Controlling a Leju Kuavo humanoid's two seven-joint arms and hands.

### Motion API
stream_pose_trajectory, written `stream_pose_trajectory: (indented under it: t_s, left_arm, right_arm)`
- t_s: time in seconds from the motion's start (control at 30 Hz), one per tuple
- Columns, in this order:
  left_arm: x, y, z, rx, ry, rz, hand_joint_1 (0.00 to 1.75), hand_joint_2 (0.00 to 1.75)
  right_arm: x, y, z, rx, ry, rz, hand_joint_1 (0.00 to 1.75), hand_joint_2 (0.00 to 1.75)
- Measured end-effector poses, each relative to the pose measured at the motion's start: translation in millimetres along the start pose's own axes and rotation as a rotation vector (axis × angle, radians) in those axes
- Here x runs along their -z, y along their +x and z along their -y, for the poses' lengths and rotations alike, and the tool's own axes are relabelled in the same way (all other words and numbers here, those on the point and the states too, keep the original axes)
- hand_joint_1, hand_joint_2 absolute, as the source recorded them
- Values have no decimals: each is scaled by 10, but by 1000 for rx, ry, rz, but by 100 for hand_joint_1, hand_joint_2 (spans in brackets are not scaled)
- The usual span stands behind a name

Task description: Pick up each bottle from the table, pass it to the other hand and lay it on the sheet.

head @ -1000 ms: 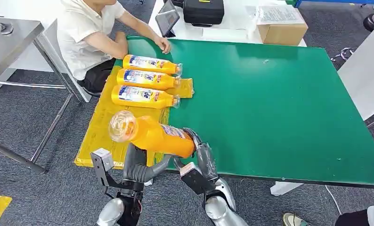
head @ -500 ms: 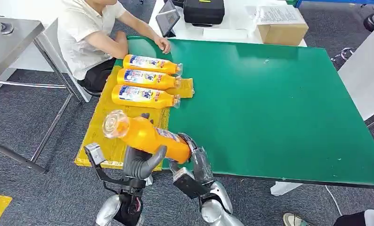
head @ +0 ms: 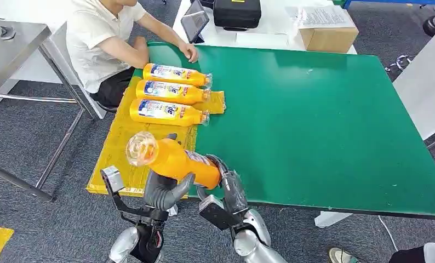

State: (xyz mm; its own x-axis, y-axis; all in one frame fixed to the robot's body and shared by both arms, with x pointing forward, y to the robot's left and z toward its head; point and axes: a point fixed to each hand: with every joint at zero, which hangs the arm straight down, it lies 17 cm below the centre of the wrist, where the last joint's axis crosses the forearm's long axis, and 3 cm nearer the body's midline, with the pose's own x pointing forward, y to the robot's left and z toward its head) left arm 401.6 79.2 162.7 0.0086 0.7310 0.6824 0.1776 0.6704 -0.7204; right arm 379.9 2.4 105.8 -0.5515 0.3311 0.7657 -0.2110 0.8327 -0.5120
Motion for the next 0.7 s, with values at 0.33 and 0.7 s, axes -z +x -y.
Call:
stream_pose_trajectory:
  t_s: [0.33, 0.7]
  left_arm:
    - [88, 148, -92, 276, 60, 136, 175, 175]
    - [131, 100, -47, 144, 26, 76, 175, 175]
  right_arm:
    - [8, 28, -77, -23, 10, -11, 168, 175]
    - [14, 54, -89, -16, 14, 0, 101, 175]
